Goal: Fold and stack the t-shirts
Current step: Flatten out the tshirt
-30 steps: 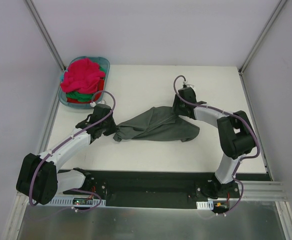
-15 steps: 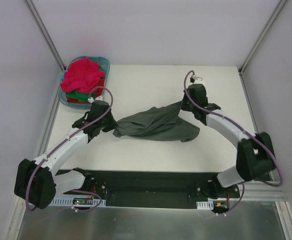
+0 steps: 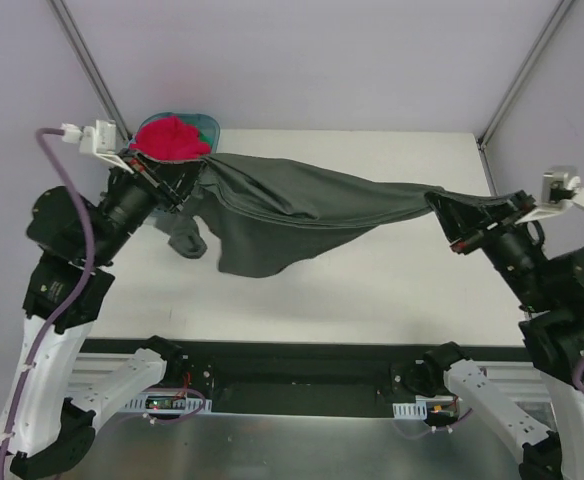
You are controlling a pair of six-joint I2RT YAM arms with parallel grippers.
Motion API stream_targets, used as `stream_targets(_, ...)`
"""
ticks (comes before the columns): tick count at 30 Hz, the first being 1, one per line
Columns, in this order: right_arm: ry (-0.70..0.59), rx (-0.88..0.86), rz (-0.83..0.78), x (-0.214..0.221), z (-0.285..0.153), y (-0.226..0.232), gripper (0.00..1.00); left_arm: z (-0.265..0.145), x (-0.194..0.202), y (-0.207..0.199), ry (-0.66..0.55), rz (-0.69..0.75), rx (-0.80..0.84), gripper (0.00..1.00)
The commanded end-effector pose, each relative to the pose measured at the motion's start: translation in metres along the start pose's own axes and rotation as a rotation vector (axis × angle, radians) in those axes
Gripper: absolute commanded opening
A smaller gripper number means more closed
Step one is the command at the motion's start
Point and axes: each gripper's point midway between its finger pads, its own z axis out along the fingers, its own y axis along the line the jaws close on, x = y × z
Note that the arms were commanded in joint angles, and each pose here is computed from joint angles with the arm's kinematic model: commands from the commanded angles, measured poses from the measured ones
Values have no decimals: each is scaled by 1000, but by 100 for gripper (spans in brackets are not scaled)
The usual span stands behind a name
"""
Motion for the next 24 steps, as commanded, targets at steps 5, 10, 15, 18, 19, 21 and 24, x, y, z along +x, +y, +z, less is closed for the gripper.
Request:
stream_targets(5,51,41,-28,-39,3,13,1,15,-46,-41,-42,132,124,0)
stream_targets(10,117,410,-134,-22,40,-69,0,77,-44,0,9,176,-47,0)
stream_targets(15,157,576,-170,-30,85,-129,0,157,-46,16,92,221,-30,0)
stream_targets(18,117,551,-189,-60,103,-130,0,186,-76,-4,76,233,68,0)
stream_targets(19,96,536,-200,-72,105,-123,0,192,-82,-8,70,229,100,0)
stream_targets(21,75,520,-213,-89,100,-111,0,200,-87,-15,65,220,154,0)
stream_targets(24,55,534,-231,-99,79,-103,0,196,-85,-23,76,242,202,0)
